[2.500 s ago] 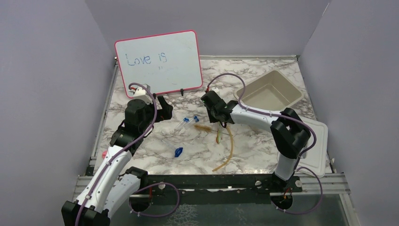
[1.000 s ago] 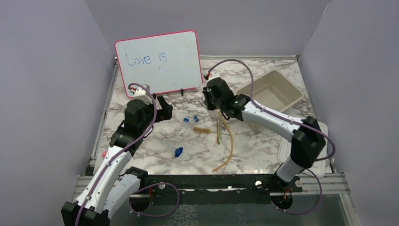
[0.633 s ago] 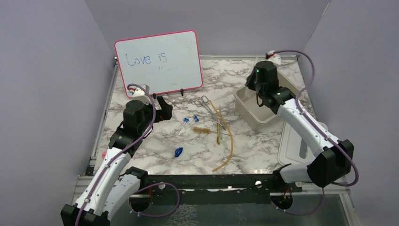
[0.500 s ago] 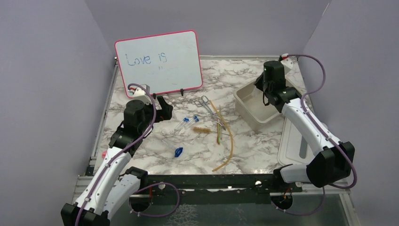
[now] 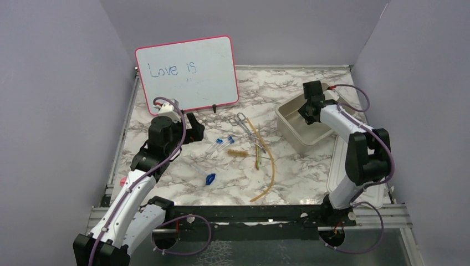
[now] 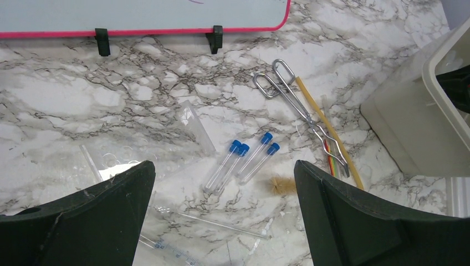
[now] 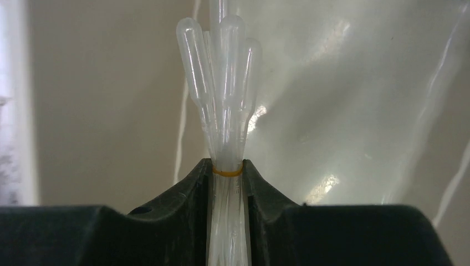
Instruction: Organize the chemistry lab equipment
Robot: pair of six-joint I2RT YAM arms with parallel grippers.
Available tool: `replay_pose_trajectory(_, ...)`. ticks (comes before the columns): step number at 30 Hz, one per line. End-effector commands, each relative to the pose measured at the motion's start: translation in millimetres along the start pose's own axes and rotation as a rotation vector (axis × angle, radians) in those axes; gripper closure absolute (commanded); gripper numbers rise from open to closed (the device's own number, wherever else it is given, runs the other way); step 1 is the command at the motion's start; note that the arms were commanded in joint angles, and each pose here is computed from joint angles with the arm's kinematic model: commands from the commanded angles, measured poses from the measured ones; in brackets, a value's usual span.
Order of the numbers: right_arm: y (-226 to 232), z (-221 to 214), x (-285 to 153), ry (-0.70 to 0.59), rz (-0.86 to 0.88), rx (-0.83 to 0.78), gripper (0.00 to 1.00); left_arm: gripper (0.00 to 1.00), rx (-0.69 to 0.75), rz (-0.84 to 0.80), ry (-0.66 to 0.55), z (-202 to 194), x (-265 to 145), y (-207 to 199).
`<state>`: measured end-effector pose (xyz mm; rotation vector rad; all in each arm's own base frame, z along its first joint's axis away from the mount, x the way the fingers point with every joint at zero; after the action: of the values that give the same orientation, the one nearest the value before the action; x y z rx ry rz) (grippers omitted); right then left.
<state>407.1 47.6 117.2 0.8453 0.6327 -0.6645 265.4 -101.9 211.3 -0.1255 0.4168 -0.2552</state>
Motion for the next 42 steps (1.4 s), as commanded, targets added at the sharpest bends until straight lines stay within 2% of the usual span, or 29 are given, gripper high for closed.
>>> replay_pose_trajectory(1, 15.4, -7.2, 16.6, 0.02, 0.008, 0.024, 0.72, 0.01, 0.013, -0.017, 0.016, -4.2, 1.8, -2.5)
replay_pose_trajectory(8, 44.7, -16.2, 37.3, 0.053, 0.139, -0.079, 0.68, 0.01, 0.013, 0.0, 0.044, -9.1, 8.0, 0.1)
replay_pose_trajectory(18, 34.6, -13.5, 41.2, 0.035, 0.037, -0.014, 0.49, 0.01, 0.017, 0.017, 0.035, -6.6, 7.0, 2.7)
replay_pose_trajectory(22, 37.6, -2.0, 27.0, 0.006, 0.059, -0.035, 0.47, 0.01, 0.018, 0.017, 0.03, -5.6, 6.6, 2.7)
replay_pose_trajectory(23, 43.0, 10.1, 7.7, -0.015, 0.097, -0.066, 0.47, 0.01, 0.017, 0.011, 0.025, -3.4, 6.3, 1.5)
replay_pose_trajectory(28, 50.9, 26.9, -31.6, -0.023, 0.204, -0.226, 0.48, 0.01, 0.017, -0.006, 0.013, -0.6, 3.4, -1.3)
replay_pose_trajectory(33, 59.1, 29.5, -77.9, 0.025, 0.339, -0.332, 0.48, 0.01, 0.014, -0.016, -0.01, 4.6, 0.4, -3.2)
replay_pose_trajectory(38, 85.3, 0.0, -129.5, 0.072, 0.54, -0.475, 0.49, 0.01, 0.009, -0.022, -0.032, 8.1, -1.7, -4.3)
replay_pose_trajectory(42, 105.9, -47.6, -162.9, 0.125, 0.683, -0.629, 0.49, 0.01, 0.007, -0.011, -0.048, 10.5, -4.6, -2.6)
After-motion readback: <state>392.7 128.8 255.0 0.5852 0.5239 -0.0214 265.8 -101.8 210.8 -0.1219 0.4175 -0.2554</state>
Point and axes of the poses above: each gripper's point midway between its finger pads, its own x axis out along the fingers, its own y axis along the line the jaws close on, z = x × y, the point moved 2 cm from there along -x, back along the fingers, and after that the axes turned 13 degrees about x, right-handed, at the moved point
